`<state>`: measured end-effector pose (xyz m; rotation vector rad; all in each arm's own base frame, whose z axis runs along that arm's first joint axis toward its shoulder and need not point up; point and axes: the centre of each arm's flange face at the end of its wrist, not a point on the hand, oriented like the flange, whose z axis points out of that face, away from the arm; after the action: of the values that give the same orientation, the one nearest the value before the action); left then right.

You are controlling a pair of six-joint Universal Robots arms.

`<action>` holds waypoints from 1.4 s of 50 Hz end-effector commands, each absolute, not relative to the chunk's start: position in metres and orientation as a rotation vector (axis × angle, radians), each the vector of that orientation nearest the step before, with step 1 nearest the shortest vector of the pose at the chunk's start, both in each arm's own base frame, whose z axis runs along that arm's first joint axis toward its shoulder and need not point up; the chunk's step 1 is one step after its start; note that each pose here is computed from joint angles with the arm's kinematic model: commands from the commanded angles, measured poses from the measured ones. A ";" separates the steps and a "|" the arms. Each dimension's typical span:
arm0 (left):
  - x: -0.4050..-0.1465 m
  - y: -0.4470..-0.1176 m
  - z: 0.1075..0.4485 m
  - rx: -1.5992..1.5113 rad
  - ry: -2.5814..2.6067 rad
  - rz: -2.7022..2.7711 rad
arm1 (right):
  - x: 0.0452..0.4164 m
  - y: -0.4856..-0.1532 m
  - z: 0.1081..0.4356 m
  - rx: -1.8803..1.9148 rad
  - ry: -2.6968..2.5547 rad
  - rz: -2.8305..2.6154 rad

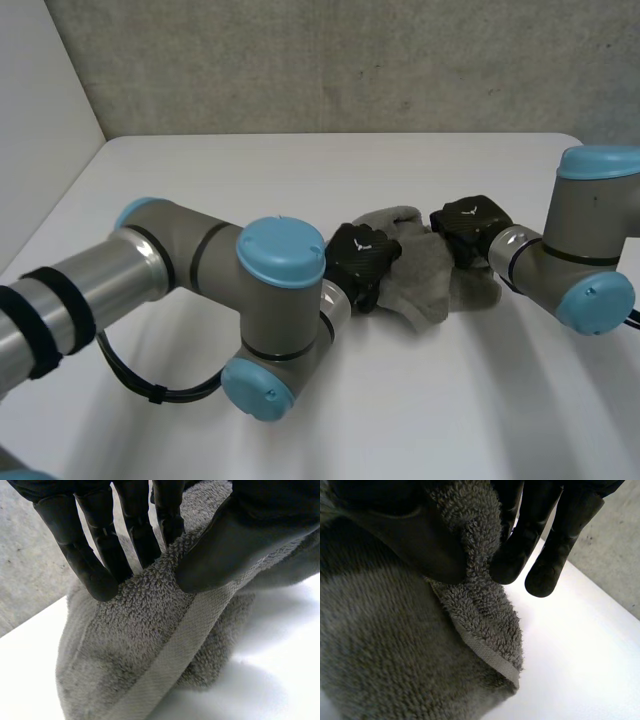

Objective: Fold the towel.

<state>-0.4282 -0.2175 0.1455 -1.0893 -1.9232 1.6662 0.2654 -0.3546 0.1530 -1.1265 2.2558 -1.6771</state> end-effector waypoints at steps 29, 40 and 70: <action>-0.214 -0.262 0.197 -0.504 -2.330 1.807 | 0.347 -0.190 0.210 -1.347 2.047 -1.482; -0.189 -0.311 0.198 -0.384 -2.379 1.883 | 0.303 -0.216 0.208 -1.370 2.171 -1.541; -0.157 -0.321 0.218 -0.284 -2.439 1.923 | 0.333 -0.330 0.189 -1.276 2.044 -1.772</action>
<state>-0.1703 -0.3391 0.1883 -0.3224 -2.4639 1.8502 0.3260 -0.3170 0.1858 -1.3647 2.0474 -1.8583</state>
